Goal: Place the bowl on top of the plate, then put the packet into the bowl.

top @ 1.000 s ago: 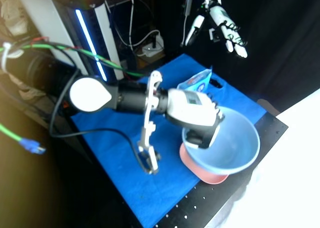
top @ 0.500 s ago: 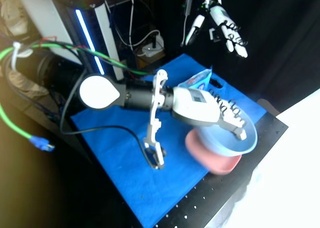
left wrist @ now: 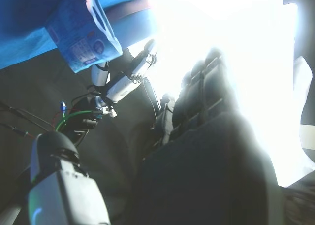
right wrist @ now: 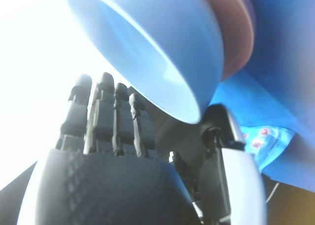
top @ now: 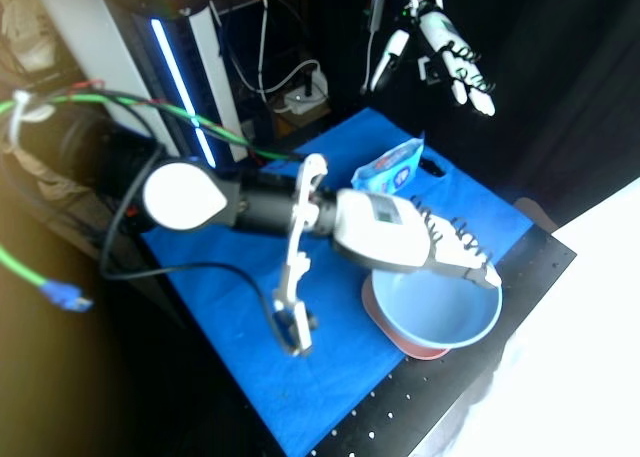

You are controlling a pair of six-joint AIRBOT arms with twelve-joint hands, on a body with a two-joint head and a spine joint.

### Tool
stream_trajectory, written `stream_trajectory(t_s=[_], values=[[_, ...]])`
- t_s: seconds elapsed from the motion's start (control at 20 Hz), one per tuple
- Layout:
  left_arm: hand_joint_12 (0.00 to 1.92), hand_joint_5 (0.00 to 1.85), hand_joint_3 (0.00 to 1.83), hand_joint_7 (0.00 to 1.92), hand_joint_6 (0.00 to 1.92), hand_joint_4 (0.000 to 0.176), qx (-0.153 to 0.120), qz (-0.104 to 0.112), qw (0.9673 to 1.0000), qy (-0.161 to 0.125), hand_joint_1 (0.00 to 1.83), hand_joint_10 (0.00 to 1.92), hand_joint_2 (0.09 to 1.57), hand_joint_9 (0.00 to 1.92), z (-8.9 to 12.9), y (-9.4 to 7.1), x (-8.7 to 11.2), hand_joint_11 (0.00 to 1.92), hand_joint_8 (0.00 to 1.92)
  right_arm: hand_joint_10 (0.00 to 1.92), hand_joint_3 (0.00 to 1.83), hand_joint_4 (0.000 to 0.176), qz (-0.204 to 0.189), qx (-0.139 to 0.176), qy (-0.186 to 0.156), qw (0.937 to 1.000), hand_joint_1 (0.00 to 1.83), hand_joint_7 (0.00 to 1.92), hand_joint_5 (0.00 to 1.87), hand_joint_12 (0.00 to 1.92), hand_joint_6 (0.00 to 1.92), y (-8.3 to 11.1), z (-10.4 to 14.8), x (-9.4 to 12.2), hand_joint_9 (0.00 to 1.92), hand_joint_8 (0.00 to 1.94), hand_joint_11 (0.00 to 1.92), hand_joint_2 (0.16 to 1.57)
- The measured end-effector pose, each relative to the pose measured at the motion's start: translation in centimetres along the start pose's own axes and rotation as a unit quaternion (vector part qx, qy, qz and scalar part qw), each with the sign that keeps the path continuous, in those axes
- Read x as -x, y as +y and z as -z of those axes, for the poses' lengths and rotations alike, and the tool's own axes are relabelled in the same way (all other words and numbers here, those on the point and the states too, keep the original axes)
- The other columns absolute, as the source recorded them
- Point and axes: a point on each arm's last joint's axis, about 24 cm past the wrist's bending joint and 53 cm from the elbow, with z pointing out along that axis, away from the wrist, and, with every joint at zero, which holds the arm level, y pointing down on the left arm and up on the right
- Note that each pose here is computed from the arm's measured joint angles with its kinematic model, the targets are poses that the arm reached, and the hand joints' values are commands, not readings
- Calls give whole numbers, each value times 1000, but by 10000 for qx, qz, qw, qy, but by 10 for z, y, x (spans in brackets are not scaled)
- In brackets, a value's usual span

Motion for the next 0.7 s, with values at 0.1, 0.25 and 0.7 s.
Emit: stream_trajectory(t_s=[0.1, 0.25, 0.7], values=[[0, 0, 0, 0, 0, 176, -8, 12, 10000, 26, 547, 0, 823, 0, 0, 0, -2, 0, 0, 0, 0, 163, -37, -38, 9, 10000, 498, 0, 0, 0, 0, -2, 1, 0, 0, 0, 0, 1008], [0, 0, 0, 0, 0, 176, -4, 19, 10000, 14, 516, 0, 818, 0, 0, 0, -1, 0, 0, 0, 0, 175, -104, 1, 2, 9999, 505, 0, 0, 0, 0, 1, 3, 0, 0, 0, 0, 949], [0, 0, 0, 0, 0, 176, 10, 26, 10000, -8, 612, 0, 800, 0, 0, 1, 0, 0, 0, 0, 0, 176, -469, 281, -474, 9974, 493, 0, 0, 0, 0, 2, 46, 33, 0, 0, 0, 854]])
